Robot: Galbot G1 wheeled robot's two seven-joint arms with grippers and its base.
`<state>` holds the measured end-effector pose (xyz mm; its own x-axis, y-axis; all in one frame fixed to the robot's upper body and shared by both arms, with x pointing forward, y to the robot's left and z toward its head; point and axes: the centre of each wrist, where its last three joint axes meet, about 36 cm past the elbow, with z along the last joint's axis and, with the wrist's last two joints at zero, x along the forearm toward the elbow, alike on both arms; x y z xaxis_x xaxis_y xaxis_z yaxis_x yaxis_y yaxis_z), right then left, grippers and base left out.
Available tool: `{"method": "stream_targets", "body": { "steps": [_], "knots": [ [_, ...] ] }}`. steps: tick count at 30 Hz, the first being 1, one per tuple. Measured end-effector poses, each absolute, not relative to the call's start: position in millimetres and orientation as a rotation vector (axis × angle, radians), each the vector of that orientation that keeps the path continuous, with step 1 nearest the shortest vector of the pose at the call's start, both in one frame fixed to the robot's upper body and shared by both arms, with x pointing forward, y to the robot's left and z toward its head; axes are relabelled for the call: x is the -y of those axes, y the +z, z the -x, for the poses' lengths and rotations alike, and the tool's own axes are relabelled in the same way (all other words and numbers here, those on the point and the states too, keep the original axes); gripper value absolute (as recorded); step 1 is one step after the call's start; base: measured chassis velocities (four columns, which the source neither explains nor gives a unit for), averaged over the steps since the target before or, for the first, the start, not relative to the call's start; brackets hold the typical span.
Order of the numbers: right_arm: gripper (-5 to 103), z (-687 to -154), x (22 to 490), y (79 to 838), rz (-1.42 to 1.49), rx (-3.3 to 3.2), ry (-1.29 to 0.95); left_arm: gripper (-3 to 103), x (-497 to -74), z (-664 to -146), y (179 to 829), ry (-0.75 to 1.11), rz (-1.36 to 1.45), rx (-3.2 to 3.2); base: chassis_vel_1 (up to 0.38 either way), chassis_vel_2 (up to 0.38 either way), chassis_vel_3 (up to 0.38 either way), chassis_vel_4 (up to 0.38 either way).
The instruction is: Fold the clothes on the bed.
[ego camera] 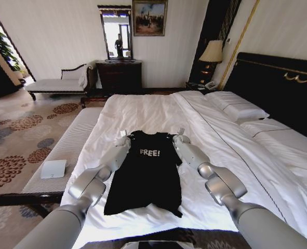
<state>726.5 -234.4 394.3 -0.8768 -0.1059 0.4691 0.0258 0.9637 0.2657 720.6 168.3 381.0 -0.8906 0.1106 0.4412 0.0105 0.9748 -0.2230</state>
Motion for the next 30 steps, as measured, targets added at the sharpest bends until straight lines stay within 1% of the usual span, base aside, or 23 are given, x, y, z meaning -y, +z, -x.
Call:
{"method": "stream_targets", "body": {
  "steps": [8,9,11,13,14,15,16,17,18,19,21,22,23,24,26,27,29,30],
  "knots": [
    [0,-729.2,230.8,386.7,-0.044,2.620,-0.331,1,-176.7,-725.4,386.4,0.315,0.054,2.649,0.000,0.000,0.000,0.000],
    [0,-728.2,231.2,385.6,-0.051,2.619,-0.322,-2,-177.2,-724.5,385.4,0.305,0.033,2.635,0.000,0.000,0.000,0.000],
    [-1,-727.3,231.3,384.6,-0.055,2.619,-0.314,-2,-177.9,-723.8,384.0,0.299,0.018,2.625,0.000,0.000,0.000,0.000],
    [9,-725.6,231.1,382.9,-0.062,2.619,-0.302,8,-179.7,-723.1,382.1,0.293,0.001,2.610,0.000,0.000,0.000,0.000],
    [9,-724.8,231.3,382.8,-0.066,2.621,-0.299,13,-181.5,-722.9,381.7,0.291,-0.006,2.606,0.000,0.000,0.000,0.000],
    [20,-723.3,232.1,382.9,-0.073,2.625,-0.294,19,-183.6,-722.9,382.6,0.287,-0.012,2.605,0.000,0.000,0.000,0.000],
    [20,-723.3,232.1,382.9,-0.073,2.625,-0.294,19,-183.6,-722.9,382.6,0.287,-0.012,2.605,0.000,0.000,0.000,0.000],
    [20,-721.7,232.8,383.1,-0.081,2.627,-0.289,24,-184.8,-723.0,384.1,0.285,-0.014,2.606,0.000,0.000,0.000,0.000],
    [26,-720.0,233.8,384.0,-0.090,2.627,-0.285,29,-186.4,-723.3,386.3,0.285,-0.014,2.610,0.000,0.000,0.000,0.000],
    [31,-718.2,235.0,385.2,-0.097,2.625,-0.279,29,-188.7,-723.4,388.4,0.284,-0.017,2.614,0.000,0.000,0.000,0.000],
    [41,-714.3,235.6,388.7,-0.106,2.612,-0.281,40,-193.6,-722.5,391.1,0.289,-0.026,2.618,0.000,0.000,0.000,0.000],
    [41,-714.3,235.6,388.7,-0.106,2.612,-0.281,40,-193.6,-722.5,391.1,0.289,-0.026,2.618,0.000,0.000,0.000,0.000],
    [41,-712.2,235.9,391.2,-0.106,2.602,-0.292,45,-196.8,-721.3,391.4,0.291,-0.031,2.618,0.000,0.000,0.000,0.000],
    [47,-709.7,235.1,394.3,-0.110,2.599,-0.305,45,-200.0,-719.6,391.4,0.290,-0.032,2.620,0.000,0.000,0.000,0.000],
    [58,-701.6,233.8,397.9,-0.119,2.591,-0.323,57,-209.3,-712.4,390.5,0.283,-0.023,2.635,0.000,0.000,0.000,0.000],
    [58,-701.6,233.8,397.9,-0.119,2.591,-0.323,57,-209.3,-712.4,390.5,0.283,-0.023,2.635,0.000,0.000,0.000,0.000],
    [69,-690.9,232.7,398.7,-0.128,2.584,-0.342,68,-223.1,-703.1,390.4,0.276,-0.024,2.653,0.000,0.000,0.000,0.000],
    [69,-684.2,232.8,398.6,-0.132,2.579,-0.357,74,-230.7,-697.8,390.7,0.272,-0.026,2.665,0.000,0.000,0.000,0.000]
  ]
}}
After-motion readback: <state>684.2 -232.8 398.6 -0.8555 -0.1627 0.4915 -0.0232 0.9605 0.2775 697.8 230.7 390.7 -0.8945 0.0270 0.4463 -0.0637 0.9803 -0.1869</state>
